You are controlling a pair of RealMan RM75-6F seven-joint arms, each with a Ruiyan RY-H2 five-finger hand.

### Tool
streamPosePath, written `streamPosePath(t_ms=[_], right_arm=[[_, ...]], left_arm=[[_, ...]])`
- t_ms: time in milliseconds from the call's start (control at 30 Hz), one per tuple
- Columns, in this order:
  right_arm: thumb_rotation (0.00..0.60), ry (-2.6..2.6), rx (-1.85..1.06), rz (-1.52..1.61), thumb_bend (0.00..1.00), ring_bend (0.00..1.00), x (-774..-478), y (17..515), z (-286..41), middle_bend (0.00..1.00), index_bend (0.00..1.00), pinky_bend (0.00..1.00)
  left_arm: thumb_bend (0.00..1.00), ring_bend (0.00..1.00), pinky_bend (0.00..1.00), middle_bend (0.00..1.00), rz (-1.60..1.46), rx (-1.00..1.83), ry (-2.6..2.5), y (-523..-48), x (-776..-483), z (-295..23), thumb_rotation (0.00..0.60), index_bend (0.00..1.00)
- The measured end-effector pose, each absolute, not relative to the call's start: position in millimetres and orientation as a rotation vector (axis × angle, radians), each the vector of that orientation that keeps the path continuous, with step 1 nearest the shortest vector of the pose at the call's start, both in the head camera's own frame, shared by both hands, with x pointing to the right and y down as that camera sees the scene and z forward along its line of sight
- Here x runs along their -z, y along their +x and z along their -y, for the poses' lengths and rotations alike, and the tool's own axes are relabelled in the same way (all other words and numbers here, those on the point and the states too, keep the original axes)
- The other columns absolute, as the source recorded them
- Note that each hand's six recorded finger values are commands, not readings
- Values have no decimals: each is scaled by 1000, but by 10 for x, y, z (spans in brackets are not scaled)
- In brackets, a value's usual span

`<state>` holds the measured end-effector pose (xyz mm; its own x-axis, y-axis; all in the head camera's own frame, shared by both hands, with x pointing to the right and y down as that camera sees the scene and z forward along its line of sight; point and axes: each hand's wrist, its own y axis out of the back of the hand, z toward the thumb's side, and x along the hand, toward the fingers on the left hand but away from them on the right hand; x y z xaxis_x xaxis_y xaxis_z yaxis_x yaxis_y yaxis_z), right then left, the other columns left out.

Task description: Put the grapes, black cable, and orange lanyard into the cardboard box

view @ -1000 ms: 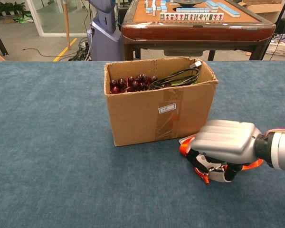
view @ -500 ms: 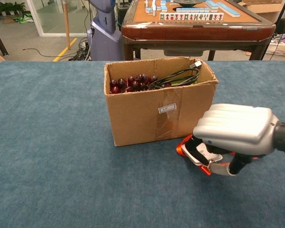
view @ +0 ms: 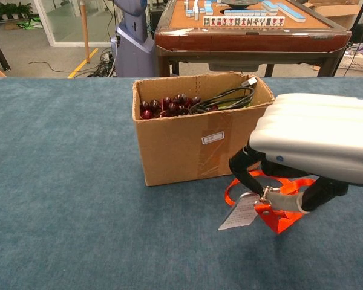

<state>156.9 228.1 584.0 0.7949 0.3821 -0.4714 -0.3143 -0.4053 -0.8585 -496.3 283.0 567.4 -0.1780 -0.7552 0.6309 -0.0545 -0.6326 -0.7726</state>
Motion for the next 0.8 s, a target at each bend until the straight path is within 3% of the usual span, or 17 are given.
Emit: streamPosePath(t_ms=[800], right_arm=[[600, -1760, -520, 282, 487, 995, -4997, 924, -1959, 1000, 642, 1000]], left_arm=[[9, 158, 360, 172, -931, 1862, -1597, -4964, -5681, -2831, 600, 340]])
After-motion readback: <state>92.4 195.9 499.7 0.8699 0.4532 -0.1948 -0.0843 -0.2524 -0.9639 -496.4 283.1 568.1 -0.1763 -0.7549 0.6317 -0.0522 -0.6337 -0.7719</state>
